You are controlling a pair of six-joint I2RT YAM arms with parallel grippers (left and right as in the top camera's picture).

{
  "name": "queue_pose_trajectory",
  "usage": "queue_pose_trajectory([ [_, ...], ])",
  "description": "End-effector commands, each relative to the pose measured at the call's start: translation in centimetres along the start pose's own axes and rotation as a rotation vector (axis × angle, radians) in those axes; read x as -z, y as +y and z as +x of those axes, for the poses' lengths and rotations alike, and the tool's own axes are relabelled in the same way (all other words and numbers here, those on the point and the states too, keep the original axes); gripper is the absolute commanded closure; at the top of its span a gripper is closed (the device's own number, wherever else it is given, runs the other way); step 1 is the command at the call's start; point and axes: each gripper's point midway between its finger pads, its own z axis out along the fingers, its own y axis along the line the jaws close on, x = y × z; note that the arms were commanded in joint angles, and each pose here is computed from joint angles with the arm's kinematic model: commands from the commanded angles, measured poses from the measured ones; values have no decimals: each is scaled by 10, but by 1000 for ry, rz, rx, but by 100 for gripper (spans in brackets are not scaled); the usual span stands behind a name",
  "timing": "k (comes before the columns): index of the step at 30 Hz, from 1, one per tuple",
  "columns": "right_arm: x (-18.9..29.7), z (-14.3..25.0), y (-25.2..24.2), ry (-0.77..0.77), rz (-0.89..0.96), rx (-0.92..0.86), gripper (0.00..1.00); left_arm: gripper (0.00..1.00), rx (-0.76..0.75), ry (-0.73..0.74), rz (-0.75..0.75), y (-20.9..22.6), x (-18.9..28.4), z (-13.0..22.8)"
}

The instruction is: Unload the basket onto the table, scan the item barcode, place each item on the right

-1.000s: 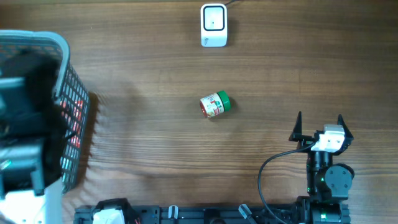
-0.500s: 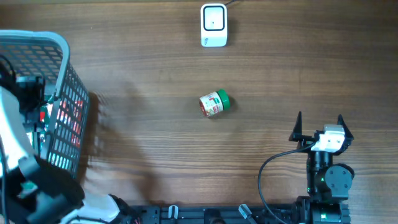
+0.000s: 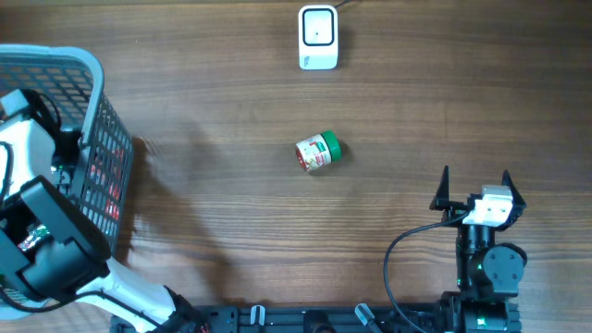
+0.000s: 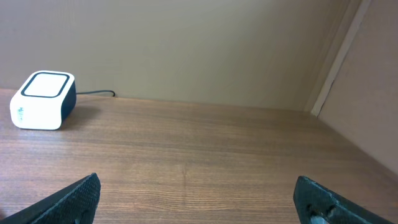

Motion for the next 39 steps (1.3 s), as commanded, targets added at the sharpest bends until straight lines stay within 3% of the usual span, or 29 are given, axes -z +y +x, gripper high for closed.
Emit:
queue_pose_trajectory([
  [1,0,-1,-3,-4,16,9,1,34,2,-15,-59,19,-23,6],
  [4,0,-1,-3,-4,16,9,0,75,-1,-80,-117,31,-24,-4],
  [6,0,-1,-3,-4,16,9,0,92,-8,-95,-132,34,-23,-6],
  [7,0,-1,-3,-4,16,9,0,96,-10,-96,-129,34,-21,-7],
  [12,0,-1,-3,-4,16,9,0,96,-5,-156,-31,23,21,-13],
  [17,0,-1,-3,-4,16,10,0,96,9,-302,255,8,153,-16],
  [19,0,-1,-3,-4,16,9,0,96,-18,-329,445,7,220,7],
  [22,0,-1,-3,-4,16,9,0,96,-197,-267,826,7,314,86],
  [25,0,-1,-3,-4,16,9,0,96,-428,-186,1039,18,362,164],
  [28,0,-1,-3,-3,16,9,0,96,-708,-108,1023,29,349,232],
  [33,0,-1,-3,-4,16,9,0,93,-1058,-92,687,49,237,307],
  [37,0,-1,-3,-4,16,9,0,94,-1130,-128,350,65,132,338],
  [39,0,-1,-3,-4,16,9,0,94,-1161,-136,270,64,103,347],
])
